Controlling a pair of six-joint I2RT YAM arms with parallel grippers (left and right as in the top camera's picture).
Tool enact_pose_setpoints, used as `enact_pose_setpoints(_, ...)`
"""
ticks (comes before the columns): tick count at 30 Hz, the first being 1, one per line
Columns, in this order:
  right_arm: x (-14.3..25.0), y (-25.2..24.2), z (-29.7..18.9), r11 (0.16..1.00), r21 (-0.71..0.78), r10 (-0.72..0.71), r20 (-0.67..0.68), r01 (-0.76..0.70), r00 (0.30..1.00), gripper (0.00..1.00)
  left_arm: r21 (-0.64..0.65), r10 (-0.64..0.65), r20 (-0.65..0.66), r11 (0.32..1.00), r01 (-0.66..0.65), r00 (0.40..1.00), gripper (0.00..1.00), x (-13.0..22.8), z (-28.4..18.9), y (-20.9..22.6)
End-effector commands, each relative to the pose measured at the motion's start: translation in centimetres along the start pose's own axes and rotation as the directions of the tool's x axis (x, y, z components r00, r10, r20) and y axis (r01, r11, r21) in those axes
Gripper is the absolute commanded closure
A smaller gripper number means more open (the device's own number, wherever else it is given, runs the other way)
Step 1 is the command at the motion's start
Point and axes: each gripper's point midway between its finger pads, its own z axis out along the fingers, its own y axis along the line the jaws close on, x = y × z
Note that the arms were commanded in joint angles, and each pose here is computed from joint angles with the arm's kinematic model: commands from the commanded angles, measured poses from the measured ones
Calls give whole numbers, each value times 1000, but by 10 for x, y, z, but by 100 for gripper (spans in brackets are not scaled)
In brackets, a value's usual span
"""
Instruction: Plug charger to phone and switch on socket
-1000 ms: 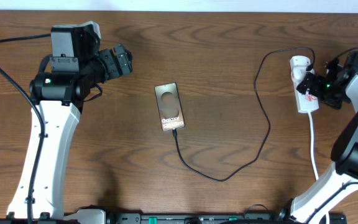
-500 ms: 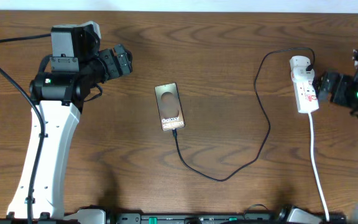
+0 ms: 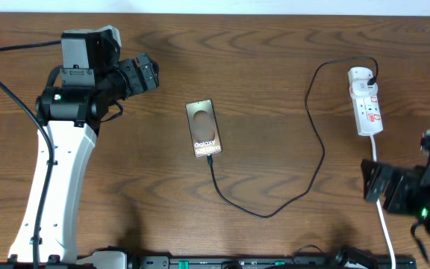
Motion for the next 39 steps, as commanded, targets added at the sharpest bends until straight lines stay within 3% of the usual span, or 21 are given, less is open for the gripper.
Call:
enact_pose_setpoints(1, 9, 7, -13, 1000, 1, -2, 31, 2, 1000, 1, 0, 10, 18, 1000, -10, 1000, 2, -5, -4, -2)
enact_pose_setpoints(8, 9, 10, -25, 991, 31, -131, 97, 128, 987, 1, 0, 10, 17, 1000, -10, 1000, 2, -5, -4, -2)
enact_pose_setpoints(18, -20, 4, -19, 980, 65, -195, 206, 186, 959, 1, 0, 10, 17, 1000, -10, 1000, 2, -5, -4, -2)
enact_pose_setpoints(26, -39, 15, 23, 884, 111, -458, 397, 453, 796, 1, 0, 10, 17, 1000, -10, 1000, 2, -5, -4, -2)
enact_pose_setpoints(39, 7, 12, 114, 842, 205, -506, 620, 498, 600, 1, 0, 10, 17, 1000, -10, 1000, 2, -5, -4, -2)
